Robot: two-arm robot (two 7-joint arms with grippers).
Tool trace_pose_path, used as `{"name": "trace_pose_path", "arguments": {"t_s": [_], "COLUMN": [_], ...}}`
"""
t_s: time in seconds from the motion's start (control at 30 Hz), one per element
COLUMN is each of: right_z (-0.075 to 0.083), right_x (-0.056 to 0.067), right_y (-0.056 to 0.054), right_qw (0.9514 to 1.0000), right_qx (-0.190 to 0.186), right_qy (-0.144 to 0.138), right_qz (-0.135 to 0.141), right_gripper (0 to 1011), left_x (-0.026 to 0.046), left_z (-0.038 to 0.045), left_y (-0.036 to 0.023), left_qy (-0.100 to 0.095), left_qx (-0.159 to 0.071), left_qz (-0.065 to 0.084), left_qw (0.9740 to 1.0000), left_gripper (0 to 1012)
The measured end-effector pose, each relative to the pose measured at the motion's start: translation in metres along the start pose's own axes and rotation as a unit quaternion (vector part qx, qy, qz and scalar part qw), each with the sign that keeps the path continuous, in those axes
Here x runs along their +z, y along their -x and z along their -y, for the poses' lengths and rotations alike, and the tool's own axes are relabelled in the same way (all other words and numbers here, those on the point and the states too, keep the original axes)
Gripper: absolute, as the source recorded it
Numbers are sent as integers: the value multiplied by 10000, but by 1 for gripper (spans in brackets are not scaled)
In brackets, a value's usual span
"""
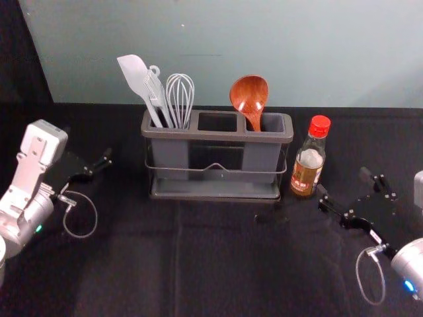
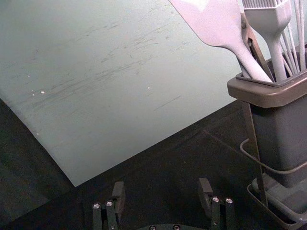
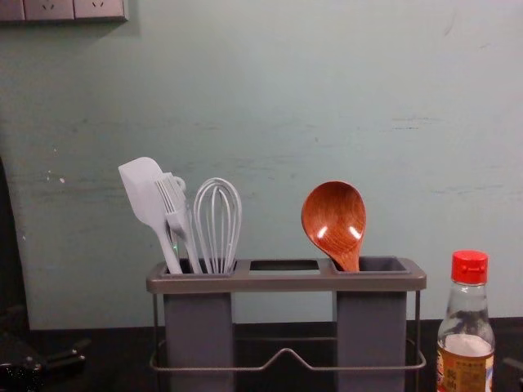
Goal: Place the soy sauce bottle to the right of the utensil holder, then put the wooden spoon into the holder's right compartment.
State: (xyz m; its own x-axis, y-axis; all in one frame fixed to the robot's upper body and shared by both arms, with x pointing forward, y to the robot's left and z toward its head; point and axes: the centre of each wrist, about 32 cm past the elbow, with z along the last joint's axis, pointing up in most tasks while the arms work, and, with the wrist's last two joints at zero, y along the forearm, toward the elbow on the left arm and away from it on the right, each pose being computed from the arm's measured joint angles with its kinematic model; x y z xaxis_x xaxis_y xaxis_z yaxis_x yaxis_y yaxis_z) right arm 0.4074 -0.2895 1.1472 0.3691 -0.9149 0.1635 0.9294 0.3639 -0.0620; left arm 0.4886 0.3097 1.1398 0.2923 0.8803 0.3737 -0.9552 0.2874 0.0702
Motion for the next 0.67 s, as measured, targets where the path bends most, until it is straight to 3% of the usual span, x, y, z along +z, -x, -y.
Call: {"name": "trace_pose_path", "arguments": {"t_s": [0.67], "right_z": [0], "right_x": [0], "right_y": [0], "right_qw": [10000], "right_qx": [0], "right_qy": [1], "right_qz": [0], "right_gripper": [1003], "left_x": [0], "left_z": [0], "left_y": [0], "left_qy": [0], "left_qx": [0], "left_qz": [0], "left_qw": [10000], "left_gripper": [1005]}}
